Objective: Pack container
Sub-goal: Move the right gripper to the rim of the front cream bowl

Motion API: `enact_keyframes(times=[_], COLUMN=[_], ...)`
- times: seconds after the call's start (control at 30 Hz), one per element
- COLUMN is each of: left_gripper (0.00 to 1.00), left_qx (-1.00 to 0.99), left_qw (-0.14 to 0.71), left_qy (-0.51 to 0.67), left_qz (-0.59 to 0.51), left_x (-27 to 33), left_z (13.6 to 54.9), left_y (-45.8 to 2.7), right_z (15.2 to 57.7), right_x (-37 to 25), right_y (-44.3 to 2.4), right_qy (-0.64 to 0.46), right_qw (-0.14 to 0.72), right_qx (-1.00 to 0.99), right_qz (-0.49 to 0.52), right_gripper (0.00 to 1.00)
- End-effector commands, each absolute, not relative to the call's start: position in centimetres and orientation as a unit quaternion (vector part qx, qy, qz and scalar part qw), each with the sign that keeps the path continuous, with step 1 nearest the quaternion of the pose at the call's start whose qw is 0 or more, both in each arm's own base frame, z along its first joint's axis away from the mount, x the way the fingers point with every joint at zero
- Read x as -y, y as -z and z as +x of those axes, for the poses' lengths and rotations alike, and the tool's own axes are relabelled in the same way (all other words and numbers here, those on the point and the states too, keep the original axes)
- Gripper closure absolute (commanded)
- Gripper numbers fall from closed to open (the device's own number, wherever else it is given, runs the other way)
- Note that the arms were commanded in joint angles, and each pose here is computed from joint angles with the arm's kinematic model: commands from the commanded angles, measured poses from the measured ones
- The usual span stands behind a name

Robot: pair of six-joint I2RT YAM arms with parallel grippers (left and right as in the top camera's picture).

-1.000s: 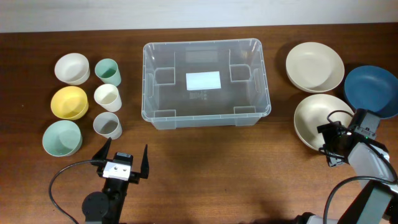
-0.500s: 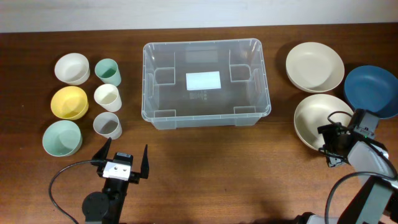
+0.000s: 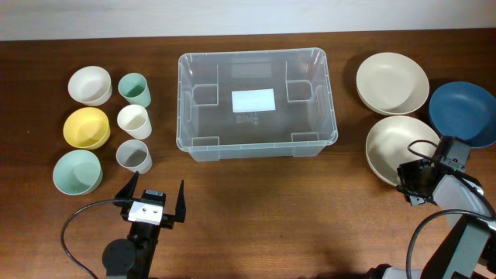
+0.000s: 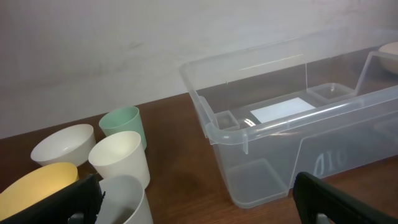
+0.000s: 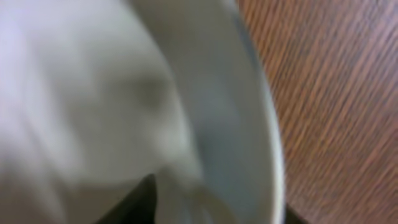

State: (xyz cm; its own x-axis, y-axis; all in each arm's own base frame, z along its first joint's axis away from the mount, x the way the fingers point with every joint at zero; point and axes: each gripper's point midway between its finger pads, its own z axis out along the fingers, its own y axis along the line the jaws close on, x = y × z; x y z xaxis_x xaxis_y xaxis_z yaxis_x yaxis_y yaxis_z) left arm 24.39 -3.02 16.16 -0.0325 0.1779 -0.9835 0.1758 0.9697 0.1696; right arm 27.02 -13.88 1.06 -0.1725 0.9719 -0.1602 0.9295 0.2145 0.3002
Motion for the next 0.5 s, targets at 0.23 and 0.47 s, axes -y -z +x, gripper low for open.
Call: enact_keyframes(times=[0.23,0.47], left_gripper=[0.00,0.00], left_qx=[-0.718,-0.718], left_qw=[0.684,0.684], left_qy=[-0.009,-0.009], left_qz=[0.126,0.126], left_x=[2.9,2.9], left_z=[24.4,24.4], left_y=[-16.0,-16.0], right_z=[26.4,25.8], right_x=[13.5,12.8], right_y=[-0.8,-1.2], right_qy=[-0.071,-0.075], right_qw=[0.136,0.123], right_qx=[-0.761,-0.762], right_qz=[0.630,0.631], right_gripper=[0.96,0.96])
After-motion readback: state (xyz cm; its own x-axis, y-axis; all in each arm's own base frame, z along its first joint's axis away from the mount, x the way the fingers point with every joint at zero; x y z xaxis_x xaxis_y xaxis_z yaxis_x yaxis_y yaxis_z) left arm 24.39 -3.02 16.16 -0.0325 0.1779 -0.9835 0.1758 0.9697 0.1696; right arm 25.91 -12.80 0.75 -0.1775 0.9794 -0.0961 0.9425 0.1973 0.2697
